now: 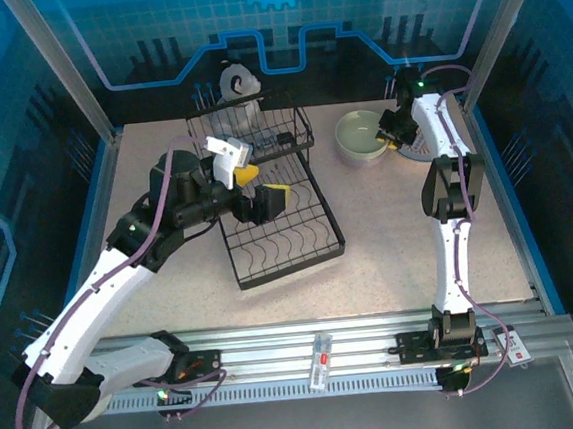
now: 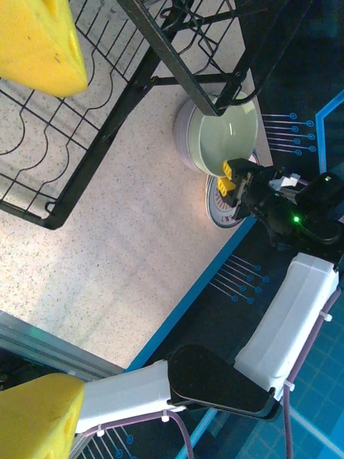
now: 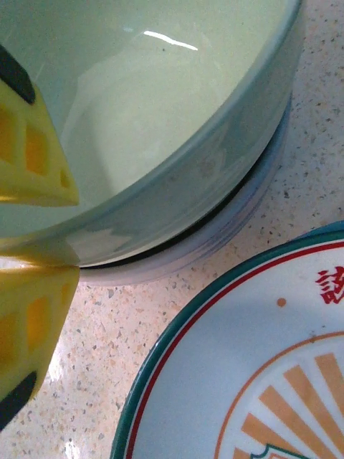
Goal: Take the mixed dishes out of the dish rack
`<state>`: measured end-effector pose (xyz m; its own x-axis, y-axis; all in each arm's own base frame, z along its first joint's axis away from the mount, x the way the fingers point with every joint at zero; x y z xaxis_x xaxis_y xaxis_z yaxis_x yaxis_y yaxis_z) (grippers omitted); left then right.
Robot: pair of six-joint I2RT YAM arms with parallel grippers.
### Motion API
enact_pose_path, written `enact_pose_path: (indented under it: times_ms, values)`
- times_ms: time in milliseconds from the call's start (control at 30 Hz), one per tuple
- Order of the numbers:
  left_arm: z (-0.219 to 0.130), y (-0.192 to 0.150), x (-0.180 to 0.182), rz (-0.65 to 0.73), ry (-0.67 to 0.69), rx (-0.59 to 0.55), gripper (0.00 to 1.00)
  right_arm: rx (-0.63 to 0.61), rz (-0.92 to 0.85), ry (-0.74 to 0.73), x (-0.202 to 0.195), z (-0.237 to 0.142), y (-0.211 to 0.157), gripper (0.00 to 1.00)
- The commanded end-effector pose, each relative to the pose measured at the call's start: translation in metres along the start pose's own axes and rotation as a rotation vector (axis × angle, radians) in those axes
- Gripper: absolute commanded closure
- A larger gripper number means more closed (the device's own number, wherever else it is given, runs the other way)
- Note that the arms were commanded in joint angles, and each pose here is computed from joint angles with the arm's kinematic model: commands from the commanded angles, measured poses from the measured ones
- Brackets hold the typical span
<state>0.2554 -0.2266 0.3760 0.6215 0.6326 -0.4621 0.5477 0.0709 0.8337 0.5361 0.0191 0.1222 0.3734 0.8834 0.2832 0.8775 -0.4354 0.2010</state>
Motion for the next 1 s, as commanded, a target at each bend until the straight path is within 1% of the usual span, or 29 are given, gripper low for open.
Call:
enact_pose_path:
  times_ms: [0, 100, 233, 300, 333, 433, 533, 800, 967]
  values:
    - [-0.006, 0.0, 0.006, -0.021, 0.032, -0.017, 0.01, -0.061, -0.012, 0.083, 0.017, -0.03, 0.011, 0.68]
    - [-0.006, -0.001, 0.008, -0.031, 0.046, -0.02, 0.01, -0.077, -0.021, 0.092, 0.02, -0.038, 0.012, 0.64]
    - [-0.005, -0.005, 0.018, -0.054, 0.094, -0.022, 0.01, -0.096, -0.034, 0.12, 0.025, -0.052, 0.013, 0.57]
    - [-0.005, -0.01, 0.029, -0.074, 0.152, -0.02, 0.01, -0.094, -0.045, 0.127, 0.027, -0.055, 0.01, 0.5]
    - [-0.006, -0.013, 0.035, -0.083, 0.183, -0.014, 0.01, -0.115, -0.057, 0.136, 0.029, -0.068, 0.01, 0.46]
    - [-0.008, -0.021, 0.046, -0.112, 0.235, 0.0, 0.01, -0.129, -0.076, 0.149, 0.03, -0.078, 0.006, 0.36]
    - [-0.011, -0.028, 0.053, -0.142, 0.26, 0.005, 0.01, -0.141, -0.091, 0.161, 0.03, -0.087, 0.002, 0.3]
    - [-0.013, -0.057, 0.073, -0.224, 0.34, 0.077, 0.01, -0.141, -0.106, 0.197, 0.031, -0.101, -0.01, 0.22]
    - [-0.023, -0.079, 0.096, -0.286, 0.472, 0.097, 0.01, -0.152, -0.138, 0.218, 0.036, -0.112, -0.024, 0.18]
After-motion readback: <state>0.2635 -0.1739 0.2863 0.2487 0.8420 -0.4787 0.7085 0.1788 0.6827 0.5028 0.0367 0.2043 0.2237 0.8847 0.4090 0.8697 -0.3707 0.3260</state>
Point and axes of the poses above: each hand's point on the last joint's axis, 136 mm out from that joint toward the fingers, its own z axis out along the fingers, its own x axis along the line the jaws close on, y = z × x, the point moved 2 cm from there along -z, back along the fingers, and after that the axes turned 8 degrees about -z, right-handed, at the moved point
